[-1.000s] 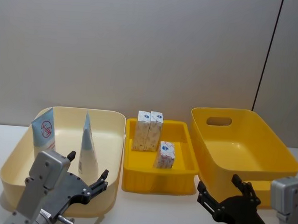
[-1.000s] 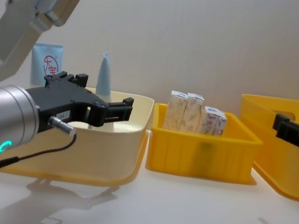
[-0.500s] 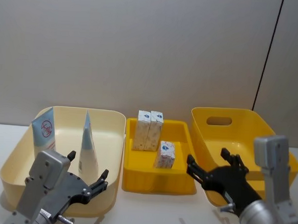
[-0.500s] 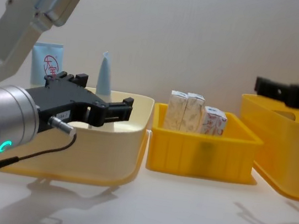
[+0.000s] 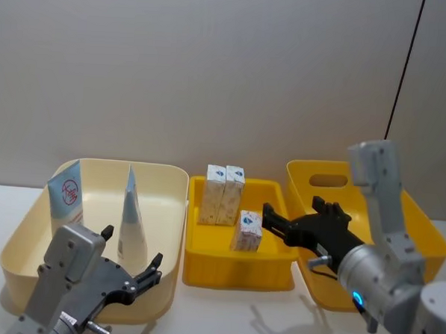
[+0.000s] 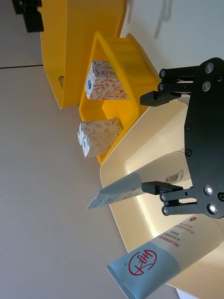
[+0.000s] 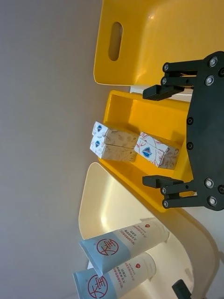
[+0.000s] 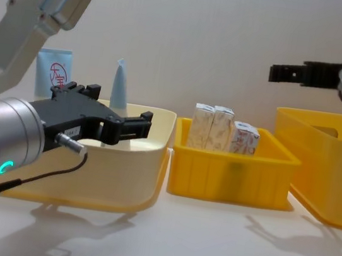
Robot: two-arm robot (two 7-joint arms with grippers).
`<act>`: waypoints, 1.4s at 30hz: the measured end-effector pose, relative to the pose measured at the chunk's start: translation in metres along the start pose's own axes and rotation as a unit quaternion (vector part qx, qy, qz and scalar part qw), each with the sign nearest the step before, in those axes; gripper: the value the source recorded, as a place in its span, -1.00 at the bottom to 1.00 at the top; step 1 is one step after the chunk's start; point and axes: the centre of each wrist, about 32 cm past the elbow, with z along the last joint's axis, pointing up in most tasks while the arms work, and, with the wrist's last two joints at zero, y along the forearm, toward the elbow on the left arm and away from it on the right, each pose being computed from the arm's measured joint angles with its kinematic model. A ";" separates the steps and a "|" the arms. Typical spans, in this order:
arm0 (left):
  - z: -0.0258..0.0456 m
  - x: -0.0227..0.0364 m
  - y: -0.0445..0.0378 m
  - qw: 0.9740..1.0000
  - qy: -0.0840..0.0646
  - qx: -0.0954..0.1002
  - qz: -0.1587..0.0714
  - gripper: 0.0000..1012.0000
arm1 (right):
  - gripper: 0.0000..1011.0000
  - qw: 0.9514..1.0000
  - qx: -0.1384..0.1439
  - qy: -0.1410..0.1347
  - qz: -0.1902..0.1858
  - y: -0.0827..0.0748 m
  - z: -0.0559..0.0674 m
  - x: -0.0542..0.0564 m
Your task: Bimanual collaborative sorting of washing and personal care products
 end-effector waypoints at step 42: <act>0.0000 0.0000 0.0000 1.000 0.000 0.000 0.000 0.98 | 0.98 0.966 -0.245 0.072 -0.030 0.129 0.055 -0.024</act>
